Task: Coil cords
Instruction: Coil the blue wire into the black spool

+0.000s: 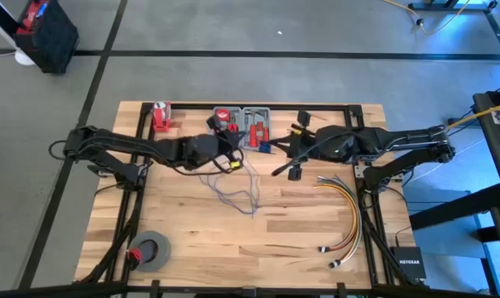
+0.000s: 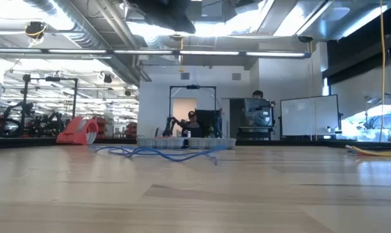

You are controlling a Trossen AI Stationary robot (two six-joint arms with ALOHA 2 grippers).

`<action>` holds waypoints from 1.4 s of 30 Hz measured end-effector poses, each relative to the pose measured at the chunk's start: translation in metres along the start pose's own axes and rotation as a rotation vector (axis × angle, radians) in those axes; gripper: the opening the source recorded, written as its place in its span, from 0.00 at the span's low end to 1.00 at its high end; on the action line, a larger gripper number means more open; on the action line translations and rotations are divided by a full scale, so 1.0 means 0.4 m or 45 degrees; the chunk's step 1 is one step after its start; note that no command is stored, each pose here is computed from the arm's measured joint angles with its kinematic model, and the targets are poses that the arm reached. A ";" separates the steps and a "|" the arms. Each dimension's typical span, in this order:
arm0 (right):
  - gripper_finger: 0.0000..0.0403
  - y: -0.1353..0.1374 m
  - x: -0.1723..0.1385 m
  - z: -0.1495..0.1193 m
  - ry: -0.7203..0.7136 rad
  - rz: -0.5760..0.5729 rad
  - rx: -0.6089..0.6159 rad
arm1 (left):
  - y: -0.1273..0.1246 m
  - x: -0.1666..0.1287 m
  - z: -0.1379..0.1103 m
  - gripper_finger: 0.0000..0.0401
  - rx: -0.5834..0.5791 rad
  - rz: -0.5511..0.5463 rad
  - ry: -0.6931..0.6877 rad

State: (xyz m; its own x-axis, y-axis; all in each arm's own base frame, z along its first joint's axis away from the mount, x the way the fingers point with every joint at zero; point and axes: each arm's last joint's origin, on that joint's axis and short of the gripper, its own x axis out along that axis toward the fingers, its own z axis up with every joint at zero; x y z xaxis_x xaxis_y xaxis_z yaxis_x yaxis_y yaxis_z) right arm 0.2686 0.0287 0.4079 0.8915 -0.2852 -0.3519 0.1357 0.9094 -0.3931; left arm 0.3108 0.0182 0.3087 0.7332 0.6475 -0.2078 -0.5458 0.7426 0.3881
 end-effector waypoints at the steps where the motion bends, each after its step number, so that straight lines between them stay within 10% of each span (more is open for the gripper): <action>1: 0.01 0.002 0.001 -0.007 0.031 0.006 -0.013 | 0.010 -0.006 0.003 0.01 -0.004 0.003 0.001; 19: 0.01 0.021 0.145 -0.114 0.361 -0.356 -0.126 | 0.026 -0.085 0.059 0.01 -0.243 -0.306 -0.186; 42: 0.01 0.001 0.176 -0.021 -0.119 -0.307 0.068 | -0.081 0.015 0.016 0.01 -0.228 -0.316 -0.168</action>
State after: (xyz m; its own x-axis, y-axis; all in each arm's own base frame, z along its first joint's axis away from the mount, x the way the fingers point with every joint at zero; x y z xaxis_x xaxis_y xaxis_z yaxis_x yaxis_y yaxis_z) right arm 0.3279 0.0066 0.3757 0.8663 -0.4687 -0.1727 0.3695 0.8340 -0.4098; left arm 0.3356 -0.0031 0.3006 0.8926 0.4239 -0.1538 -0.3979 0.9009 0.1734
